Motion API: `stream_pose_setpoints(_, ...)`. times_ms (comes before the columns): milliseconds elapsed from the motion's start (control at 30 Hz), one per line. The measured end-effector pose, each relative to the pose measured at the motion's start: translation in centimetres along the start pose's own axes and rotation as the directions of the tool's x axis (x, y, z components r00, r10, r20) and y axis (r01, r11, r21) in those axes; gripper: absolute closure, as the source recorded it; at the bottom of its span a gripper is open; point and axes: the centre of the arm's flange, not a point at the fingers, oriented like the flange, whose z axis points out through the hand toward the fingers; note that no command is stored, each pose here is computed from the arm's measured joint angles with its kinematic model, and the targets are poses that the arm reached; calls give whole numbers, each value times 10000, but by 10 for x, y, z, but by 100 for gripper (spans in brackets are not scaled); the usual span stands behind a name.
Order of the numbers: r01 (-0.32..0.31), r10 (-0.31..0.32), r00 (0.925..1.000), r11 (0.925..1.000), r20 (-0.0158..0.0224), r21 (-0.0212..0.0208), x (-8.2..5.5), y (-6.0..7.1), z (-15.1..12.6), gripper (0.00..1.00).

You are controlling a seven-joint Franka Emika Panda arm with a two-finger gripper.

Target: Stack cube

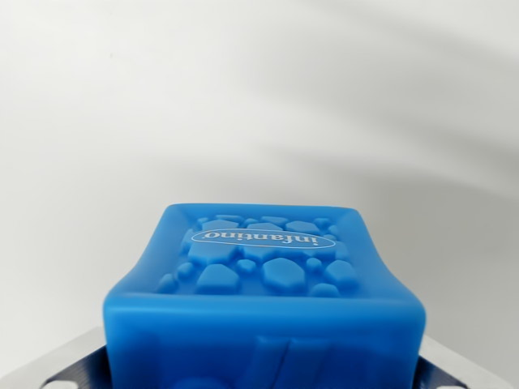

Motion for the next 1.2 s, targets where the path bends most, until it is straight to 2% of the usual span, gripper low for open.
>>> stream_pose_setpoints(933,-490,490,9988,9988,4,-12,45,-29,-13,100)
stream_pose_setpoints(1100,-581,581,9983,9983,-10,-10,53,-35,-16,100)
stream_pose_setpoints(1200,-636,636,9980,9980,-1,-14,58,-38,-17,100)
